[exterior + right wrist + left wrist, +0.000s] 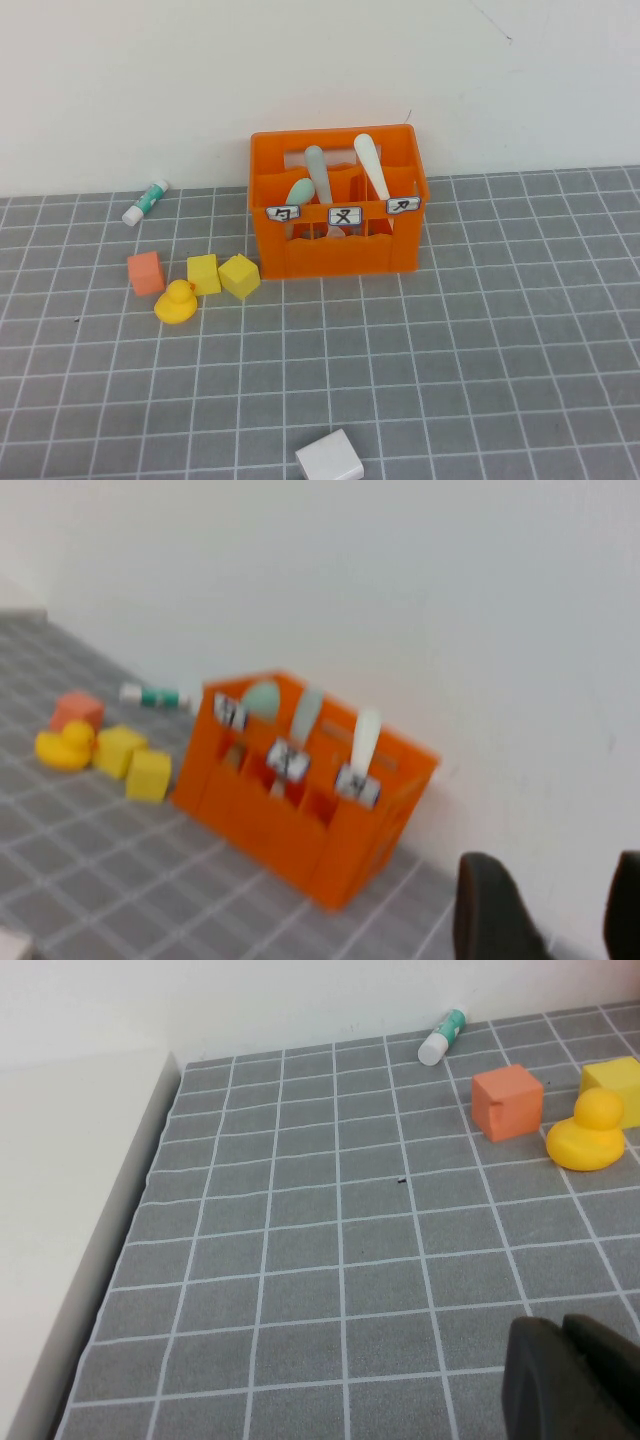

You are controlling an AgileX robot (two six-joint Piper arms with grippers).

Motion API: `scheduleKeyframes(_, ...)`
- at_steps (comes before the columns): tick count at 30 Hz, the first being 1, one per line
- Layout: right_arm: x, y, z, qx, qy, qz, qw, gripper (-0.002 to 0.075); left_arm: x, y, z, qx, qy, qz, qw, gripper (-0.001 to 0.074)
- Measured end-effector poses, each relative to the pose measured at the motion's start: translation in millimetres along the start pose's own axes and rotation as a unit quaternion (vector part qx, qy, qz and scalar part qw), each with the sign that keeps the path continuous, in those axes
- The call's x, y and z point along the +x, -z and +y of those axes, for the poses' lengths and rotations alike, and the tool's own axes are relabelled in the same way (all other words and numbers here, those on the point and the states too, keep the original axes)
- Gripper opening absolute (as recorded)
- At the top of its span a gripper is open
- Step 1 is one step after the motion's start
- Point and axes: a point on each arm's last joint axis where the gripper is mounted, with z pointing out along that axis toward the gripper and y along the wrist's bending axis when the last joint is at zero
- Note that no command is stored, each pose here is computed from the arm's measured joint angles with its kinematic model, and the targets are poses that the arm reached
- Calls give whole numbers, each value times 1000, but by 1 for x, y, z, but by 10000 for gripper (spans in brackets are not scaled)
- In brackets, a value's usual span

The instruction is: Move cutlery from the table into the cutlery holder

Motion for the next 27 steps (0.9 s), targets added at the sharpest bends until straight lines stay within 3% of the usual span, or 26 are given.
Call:
scheduleKeyframes(4, 24, 7, 3, 27, -15, 20, 999, 254, 0, 0, 0, 0, 0, 0, 1000, -1)
scheduleKeyframes(10, 31, 26, -4, 110, -27, 29, 993, 254, 0, 0, 0, 0, 0, 0, 1000, -1)
scheduleKeyframes(17, 54, 43, -5, 202, -87, 140, 965, 254, 0, 0, 0, 0, 0, 0, 1000, -1)
scheduleKeyframes(27, 81, 46, -1, 237, -166, 194, 937, 254, 0, 0, 0, 0, 0, 0, 1000, -1)
